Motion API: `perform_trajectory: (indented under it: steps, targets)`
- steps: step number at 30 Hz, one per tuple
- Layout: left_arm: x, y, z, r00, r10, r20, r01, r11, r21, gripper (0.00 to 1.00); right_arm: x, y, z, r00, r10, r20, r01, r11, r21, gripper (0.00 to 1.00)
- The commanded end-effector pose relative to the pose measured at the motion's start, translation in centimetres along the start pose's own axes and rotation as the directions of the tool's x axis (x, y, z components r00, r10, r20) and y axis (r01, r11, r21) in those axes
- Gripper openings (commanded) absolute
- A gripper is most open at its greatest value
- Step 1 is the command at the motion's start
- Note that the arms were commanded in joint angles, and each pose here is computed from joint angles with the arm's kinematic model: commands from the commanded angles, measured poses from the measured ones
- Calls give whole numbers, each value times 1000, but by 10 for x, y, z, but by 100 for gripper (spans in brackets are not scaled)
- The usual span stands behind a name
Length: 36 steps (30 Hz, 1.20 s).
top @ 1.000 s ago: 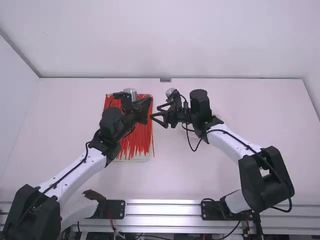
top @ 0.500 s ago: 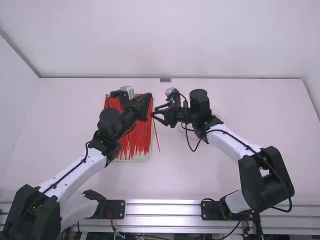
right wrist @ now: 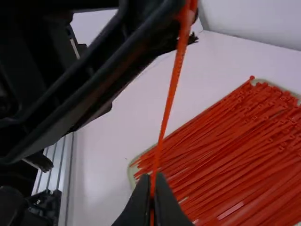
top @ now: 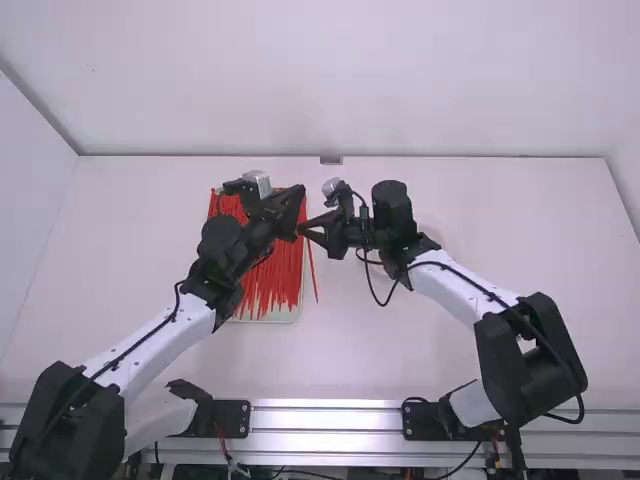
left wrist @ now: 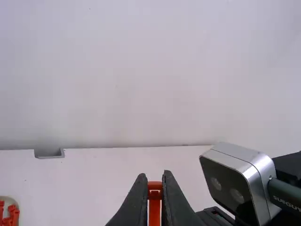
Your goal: Fasten the cable tie
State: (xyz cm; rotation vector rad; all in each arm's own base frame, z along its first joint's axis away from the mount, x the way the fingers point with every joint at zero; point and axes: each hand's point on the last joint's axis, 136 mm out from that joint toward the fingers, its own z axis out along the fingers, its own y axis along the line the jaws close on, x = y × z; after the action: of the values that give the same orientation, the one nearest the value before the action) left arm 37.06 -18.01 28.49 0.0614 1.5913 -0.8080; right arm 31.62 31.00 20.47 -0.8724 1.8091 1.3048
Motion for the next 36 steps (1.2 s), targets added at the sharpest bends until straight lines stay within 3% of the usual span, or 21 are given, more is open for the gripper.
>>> perform_trajectory:
  steps: [1,2,7,9,12,24,32,36]
  targets:
    - [0,1,0,1000,5,10,-5,1000,-15,4,-14,2,0,999,-34,21,34,999,-10,0]
    - [0,1,0,1000,5,11,-5,1000,-14,7,-14,2,1,999,-38,21,38,999,-11,0]
    - [-6,2,-1,999,15,32,-15,1000,-10,41,-17,-4,-5,998,-61,30,61,998,1,0]
    - [-8,-18,-1,991,131,34,-133,987,92,55,-19,-10,-11,996,-80,38,80,997,16,0]
    - [-14,-27,-2,981,192,34,-195,967,165,64,-21,-13,-19,992,-116,44,116,993,3,0]
    - [-46,-21,-19,953,301,-41,-259,874,411,86,-41,-12,-58,970,-222,95,232,967,-107,0]
    - [-40,-38,-16,929,364,-71,-241,739,629,92,-52,5,-60,943,-309,122,327,928,-178,0]
    - [-34,-45,-12,920,379,-94,-190,644,741,87,-56,7,-59,924,-358,133,377,909,-174,0]
